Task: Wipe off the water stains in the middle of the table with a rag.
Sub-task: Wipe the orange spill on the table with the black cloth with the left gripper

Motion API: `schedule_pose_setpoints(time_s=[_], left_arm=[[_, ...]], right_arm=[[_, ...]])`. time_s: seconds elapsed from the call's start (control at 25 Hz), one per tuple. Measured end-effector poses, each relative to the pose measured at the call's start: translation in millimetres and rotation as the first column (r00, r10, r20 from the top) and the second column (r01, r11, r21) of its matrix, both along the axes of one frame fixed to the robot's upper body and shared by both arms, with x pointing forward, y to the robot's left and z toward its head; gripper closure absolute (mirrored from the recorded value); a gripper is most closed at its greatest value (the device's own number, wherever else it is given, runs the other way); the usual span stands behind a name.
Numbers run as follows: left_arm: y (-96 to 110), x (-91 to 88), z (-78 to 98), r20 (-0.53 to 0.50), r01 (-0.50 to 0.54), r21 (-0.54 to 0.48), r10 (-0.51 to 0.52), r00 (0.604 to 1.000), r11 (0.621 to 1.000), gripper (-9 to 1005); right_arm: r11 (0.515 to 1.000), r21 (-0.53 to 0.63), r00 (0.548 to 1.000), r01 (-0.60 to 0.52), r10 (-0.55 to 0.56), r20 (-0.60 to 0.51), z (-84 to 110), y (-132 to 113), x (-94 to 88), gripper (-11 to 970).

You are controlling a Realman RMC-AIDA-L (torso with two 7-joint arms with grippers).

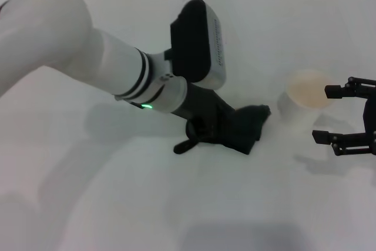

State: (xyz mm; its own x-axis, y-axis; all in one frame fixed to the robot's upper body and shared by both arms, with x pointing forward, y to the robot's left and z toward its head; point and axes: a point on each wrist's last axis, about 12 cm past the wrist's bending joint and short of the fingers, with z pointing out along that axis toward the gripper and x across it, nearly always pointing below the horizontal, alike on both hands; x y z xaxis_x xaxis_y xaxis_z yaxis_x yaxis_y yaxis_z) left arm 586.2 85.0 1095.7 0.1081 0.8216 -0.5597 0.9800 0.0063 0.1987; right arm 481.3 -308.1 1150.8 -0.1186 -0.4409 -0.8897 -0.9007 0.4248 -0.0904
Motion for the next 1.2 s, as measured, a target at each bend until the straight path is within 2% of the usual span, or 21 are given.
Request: schedule_pose_setpoints(time_s=[0.44,0.84,1.2], left_arm=[[18,17.5,8.0,0.036,-0.081,-0.005,0.081,0.996,0.997,929],[4,4.5,1.3,0.024,-0.008,0.023,0.008,1.0,1.0,929],[0,-4.2,2.9,-0.048,0.009,-0.04,-0.011,0.999,0.999,929]], right_arm=[[1.0,0.002,1.0,-0.001,0.001,-0.005,-1.2,0,-0.3,101],[1.0,0.001,1.0,-0.002,0.002,-0.004,-0.9,0,-0.2,102],[1.0,0.002,1.0,-0.007,0.007,-0.004,-1.0,2,-0.3,102]])
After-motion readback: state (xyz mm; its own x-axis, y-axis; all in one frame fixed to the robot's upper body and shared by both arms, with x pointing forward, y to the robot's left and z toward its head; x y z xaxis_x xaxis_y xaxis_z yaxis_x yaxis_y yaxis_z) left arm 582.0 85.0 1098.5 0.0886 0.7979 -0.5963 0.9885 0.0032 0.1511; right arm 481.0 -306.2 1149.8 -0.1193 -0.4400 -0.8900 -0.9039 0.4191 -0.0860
